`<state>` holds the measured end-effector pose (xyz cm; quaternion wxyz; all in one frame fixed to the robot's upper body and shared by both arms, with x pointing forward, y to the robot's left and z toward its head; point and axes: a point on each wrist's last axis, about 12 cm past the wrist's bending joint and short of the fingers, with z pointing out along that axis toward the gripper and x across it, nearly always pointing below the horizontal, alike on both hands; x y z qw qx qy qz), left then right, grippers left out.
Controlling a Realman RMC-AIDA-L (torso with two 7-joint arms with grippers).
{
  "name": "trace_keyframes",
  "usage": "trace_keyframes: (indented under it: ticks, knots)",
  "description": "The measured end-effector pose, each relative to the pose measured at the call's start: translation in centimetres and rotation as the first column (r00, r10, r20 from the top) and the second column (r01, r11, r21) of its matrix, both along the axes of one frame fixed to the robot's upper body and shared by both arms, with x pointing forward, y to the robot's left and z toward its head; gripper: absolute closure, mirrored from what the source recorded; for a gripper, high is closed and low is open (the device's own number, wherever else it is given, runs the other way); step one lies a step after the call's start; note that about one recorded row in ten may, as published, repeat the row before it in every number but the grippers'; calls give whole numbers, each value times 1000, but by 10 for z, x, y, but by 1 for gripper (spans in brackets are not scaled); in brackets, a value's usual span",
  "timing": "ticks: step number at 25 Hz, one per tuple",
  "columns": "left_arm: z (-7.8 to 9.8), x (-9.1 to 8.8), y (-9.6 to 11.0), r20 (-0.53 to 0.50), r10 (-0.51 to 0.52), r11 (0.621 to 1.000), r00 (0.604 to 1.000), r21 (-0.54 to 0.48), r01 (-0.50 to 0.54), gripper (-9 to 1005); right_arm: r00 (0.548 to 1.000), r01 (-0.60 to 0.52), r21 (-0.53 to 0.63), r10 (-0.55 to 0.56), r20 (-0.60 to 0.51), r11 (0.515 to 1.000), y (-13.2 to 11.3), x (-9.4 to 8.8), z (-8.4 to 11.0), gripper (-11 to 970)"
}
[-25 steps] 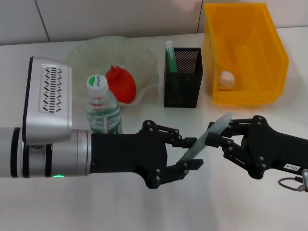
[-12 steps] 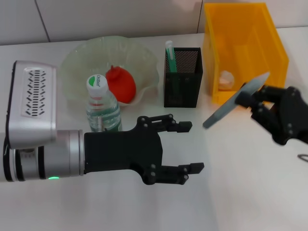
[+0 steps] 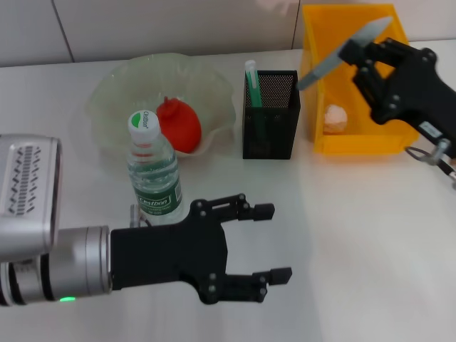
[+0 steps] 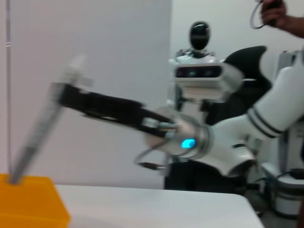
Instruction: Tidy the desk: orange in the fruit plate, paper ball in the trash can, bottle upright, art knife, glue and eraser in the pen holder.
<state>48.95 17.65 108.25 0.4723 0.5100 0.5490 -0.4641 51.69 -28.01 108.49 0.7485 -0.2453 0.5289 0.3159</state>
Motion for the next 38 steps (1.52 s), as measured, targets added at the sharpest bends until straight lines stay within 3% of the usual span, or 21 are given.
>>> trace_keyframes:
  ticks: [5,13,26,38]
  knots:
    - [-7,-7,5,-8,-7,1000,1000,-30,7,200,999,32,-61,-30,32,998,18,16,-2,816]
    - [-14,-14,9,-7,-23,997,1000,-68,22,203,989,111,-140,-96,110,984,28,24,-5,817]
    - [-13,-16,10,-31,-39,995,999,-88,36,209,994,111,-252,-107,30,961,53,52,-12,816]
    - [-13,-16,9,-39,-44,995,998,-92,40,209,989,117,-335,-141,-47,935,64,66,-21,816]
